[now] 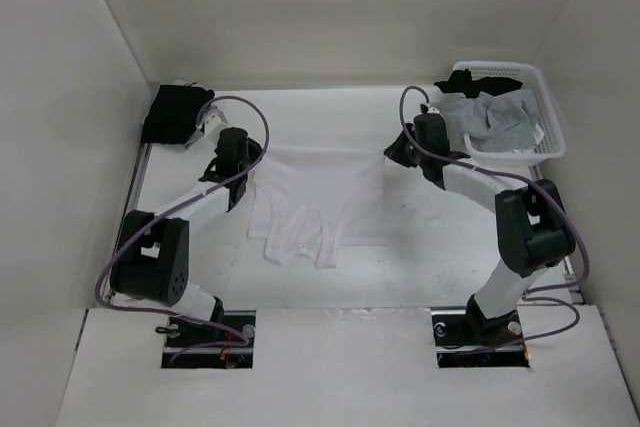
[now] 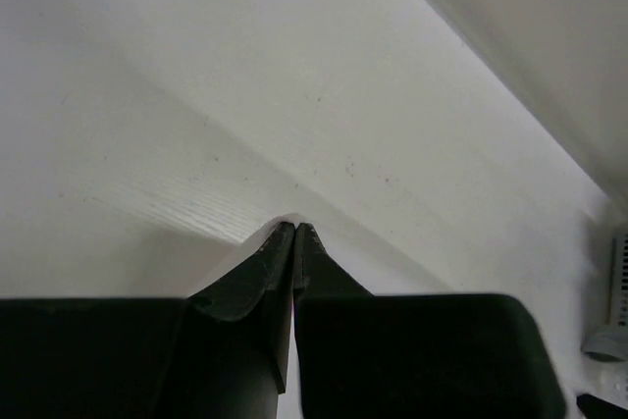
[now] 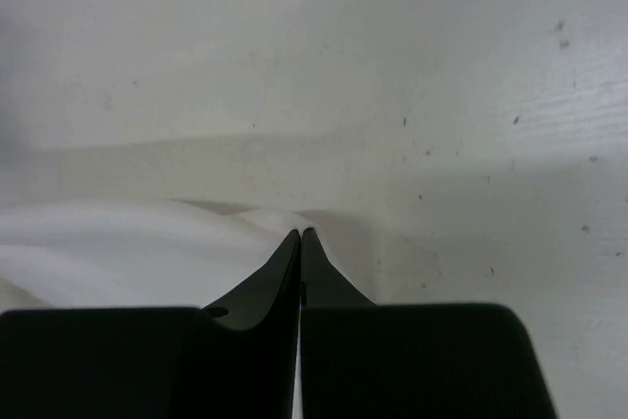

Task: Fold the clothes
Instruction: Fold the tank top

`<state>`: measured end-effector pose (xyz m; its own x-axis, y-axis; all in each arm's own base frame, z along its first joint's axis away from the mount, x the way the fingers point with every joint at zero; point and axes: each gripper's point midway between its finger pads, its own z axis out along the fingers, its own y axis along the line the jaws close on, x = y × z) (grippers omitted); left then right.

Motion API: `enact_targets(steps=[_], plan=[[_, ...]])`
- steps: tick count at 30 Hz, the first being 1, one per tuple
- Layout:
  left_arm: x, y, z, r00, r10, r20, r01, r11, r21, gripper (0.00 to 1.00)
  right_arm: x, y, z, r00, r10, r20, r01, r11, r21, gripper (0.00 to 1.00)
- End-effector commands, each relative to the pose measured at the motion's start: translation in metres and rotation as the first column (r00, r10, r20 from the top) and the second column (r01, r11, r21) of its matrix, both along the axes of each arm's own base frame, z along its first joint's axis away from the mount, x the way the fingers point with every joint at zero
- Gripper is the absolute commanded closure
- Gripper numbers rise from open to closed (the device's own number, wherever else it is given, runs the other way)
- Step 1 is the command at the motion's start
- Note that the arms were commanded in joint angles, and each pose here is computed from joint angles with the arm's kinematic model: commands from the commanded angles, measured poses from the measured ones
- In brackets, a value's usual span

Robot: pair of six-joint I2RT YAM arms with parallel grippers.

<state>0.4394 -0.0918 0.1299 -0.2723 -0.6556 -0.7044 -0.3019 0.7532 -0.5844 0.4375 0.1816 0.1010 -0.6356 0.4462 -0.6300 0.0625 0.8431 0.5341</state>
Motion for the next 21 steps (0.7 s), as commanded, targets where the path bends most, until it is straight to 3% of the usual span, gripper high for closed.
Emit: enact_targets(steps=[1, 16, 21], plan=[[0.006, -0.008, 0.075, 0.977, -0.021, 0.211, 0.035, 0.997, -0.064, 1.0, 0.014, 0.011, 0.065, 0.985, 0.028, 0.172, -0.04, 0.997, 0.065, 0.97], [-0.139, 0.005, 0.037, 0.98, -0.095, 0.175, 0.116, 0.987, -0.115, 0.99, -0.129, 0.008, 0.028, 0.988, 0.067, 0.141, -0.076, 0.995, 0.061, 0.96], [-0.173, 0.012, -0.002, 0.991, -0.098, 0.096, 0.109, 0.987, -0.117, 0.98, -0.161, 0.01, -0.003, 0.993, 0.097, 0.072, -0.098, 0.995, 0.015, 0.96]])
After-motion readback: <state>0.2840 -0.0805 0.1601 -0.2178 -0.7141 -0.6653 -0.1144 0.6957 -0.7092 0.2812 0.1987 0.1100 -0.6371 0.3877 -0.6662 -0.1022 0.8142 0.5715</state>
